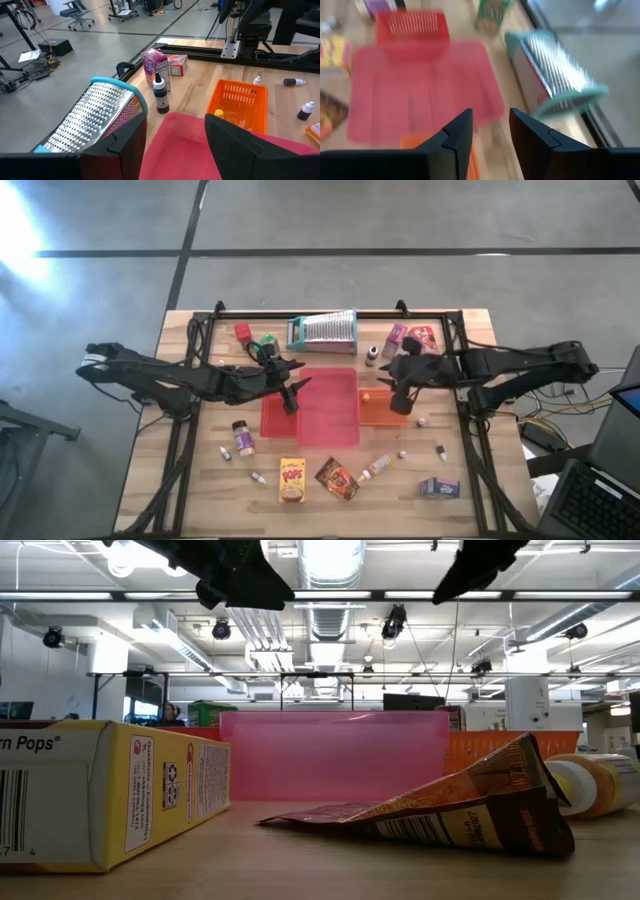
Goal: Pick & Place Kitchen Items
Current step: Put the green cereal box into the pink bin
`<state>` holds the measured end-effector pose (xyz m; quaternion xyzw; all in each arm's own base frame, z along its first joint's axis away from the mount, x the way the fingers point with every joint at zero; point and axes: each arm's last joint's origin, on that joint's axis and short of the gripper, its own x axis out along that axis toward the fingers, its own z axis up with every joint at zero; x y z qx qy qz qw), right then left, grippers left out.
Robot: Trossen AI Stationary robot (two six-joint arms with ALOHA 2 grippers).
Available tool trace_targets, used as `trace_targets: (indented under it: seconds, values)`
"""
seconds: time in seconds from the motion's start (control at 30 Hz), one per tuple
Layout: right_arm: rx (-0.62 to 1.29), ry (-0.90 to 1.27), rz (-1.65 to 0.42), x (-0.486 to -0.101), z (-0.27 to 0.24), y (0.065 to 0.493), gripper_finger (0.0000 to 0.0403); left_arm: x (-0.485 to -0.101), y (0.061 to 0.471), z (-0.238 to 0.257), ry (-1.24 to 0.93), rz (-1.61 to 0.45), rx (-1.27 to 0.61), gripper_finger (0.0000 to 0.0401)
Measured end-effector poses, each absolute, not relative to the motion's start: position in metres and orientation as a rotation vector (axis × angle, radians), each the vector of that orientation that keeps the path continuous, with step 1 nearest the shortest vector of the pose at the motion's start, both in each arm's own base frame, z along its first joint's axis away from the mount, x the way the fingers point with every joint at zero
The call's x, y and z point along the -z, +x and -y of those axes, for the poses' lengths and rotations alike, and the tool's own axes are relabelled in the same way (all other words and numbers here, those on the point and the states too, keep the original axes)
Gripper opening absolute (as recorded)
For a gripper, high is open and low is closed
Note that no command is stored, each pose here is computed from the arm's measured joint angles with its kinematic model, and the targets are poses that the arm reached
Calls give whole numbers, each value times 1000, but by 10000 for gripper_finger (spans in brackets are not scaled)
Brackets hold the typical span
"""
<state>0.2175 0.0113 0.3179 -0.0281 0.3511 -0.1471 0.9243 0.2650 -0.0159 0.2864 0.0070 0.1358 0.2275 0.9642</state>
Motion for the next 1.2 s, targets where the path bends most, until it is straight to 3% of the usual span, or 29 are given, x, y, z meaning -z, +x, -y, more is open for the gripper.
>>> trace_targets:
  seconds: [0.3, 0.53, 0.87, 1.2]
  values:
    - [332, -52, -882, -336, -11, 222, 89, -286, 265, 16, 14, -275, -460, 207]
    - [416, -39, -938, -328, 12, 222, 78, -286, 265, 16, 14, -274, -460, 207]
    - [513, 30, -1003, -314, 57, 222, 105, -282, 264, 16, -34, -305, -466, 207]
    - [502, 30, -974, -312, 58, 221, 128, -274, 260, 15, 39, -406, -464, 207]
